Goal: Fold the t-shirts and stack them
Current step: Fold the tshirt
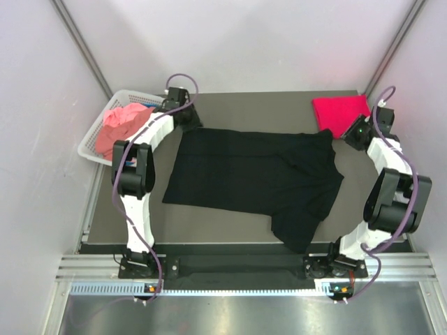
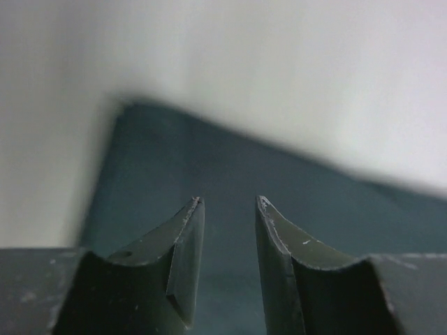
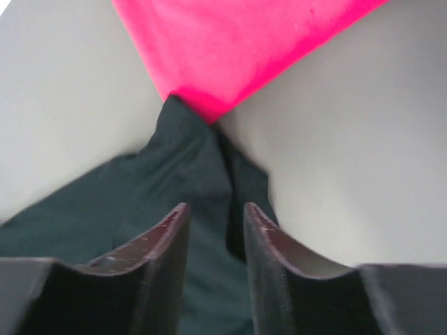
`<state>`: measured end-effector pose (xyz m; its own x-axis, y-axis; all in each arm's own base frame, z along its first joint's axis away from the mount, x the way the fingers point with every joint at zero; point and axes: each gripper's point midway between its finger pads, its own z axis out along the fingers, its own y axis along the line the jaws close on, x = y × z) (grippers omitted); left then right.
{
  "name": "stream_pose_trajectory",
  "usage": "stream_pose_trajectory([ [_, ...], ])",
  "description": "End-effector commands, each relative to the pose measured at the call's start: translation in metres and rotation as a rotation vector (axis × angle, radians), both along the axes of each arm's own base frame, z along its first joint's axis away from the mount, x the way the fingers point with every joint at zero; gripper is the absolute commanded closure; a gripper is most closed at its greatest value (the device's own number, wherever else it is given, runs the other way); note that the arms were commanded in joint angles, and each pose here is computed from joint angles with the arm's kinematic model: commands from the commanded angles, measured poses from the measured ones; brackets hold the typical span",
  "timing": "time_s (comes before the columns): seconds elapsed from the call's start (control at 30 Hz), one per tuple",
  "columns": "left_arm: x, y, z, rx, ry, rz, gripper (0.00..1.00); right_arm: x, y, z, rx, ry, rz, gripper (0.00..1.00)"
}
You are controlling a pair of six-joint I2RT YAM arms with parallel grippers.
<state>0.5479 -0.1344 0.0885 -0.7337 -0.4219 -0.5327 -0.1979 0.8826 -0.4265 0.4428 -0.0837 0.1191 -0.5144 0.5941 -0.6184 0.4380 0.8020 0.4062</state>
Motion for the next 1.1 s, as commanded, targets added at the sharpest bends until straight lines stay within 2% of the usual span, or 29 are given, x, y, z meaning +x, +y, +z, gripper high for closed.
stream_pose_trajectory([
  [0.0, -0.046, -0.102, 0.070, -0.150, -0.138, -0.275, 0.60, -0.041, 0.013, -0.005, -0.008, 0.079, 0.023, 0.64],
  [0.07, -0.066, -0.134, 0.076, -0.253, -0.160, -0.336, 0.60, -0.048, 0.023, -0.006, 0.018, 0.069, 0.059, 0.71],
  [0.1, -0.086, -0.162, 0.078, -0.314, -0.151, -0.414, 0.61, -0.054, 0.032, -0.015, 0.029, 0.082, 0.086, 0.72],
  [0.2, -0.115, -0.208, 0.078, -0.432, -0.143, -0.497, 0.61, -0.059, 0.063, -0.014, -0.018, 0.074, 0.201, 0.70],
  [0.3, -0.139, -0.252, 0.075, -0.494, -0.148, -0.585, 0.61, -0.065, 0.076, -0.015, -0.032, 0.085, 0.211, 0.69],
  [0.4, -0.151, -0.287, 0.063, -0.502, -0.180, -0.623, 0.60, -0.065, 0.084, -0.006, -0.008, 0.047, 0.211, 0.68],
  [0.5, -0.156, -0.308, 0.045, -0.550, -0.162, -0.602, 0.60, -0.067, 0.090, 0.013, -0.007, 0.000, 0.220, 0.68],
  [0.53, -0.155, -0.316, 0.051, -0.585, -0.196, -0.602, 0.61, -0.069, 0.091, 0.024, -0.013, -0.030, 0.221, 0.68],
  [0.6, -0.159, -0.327, 0.036, -0.613, -0.161, -0.564, 0.61, -0.073, 0.091, 0.038, -0.022, -0.066, 0.218, 0.68],
  [0.87, -0.162, -0.350, -0.008, -0.596, -0.081, -0.440, 0.68, -0.083, 0.093, 0.067, -0.034, -0.151, 0.220, 0.69],
  [1.07, -0.156, -0.360, -0.024, -0.589, -0.061, -0.419, 0.67, -0.087, 0.094, 0.073, -0.040, -0.186, 0.220, 0.69],
])
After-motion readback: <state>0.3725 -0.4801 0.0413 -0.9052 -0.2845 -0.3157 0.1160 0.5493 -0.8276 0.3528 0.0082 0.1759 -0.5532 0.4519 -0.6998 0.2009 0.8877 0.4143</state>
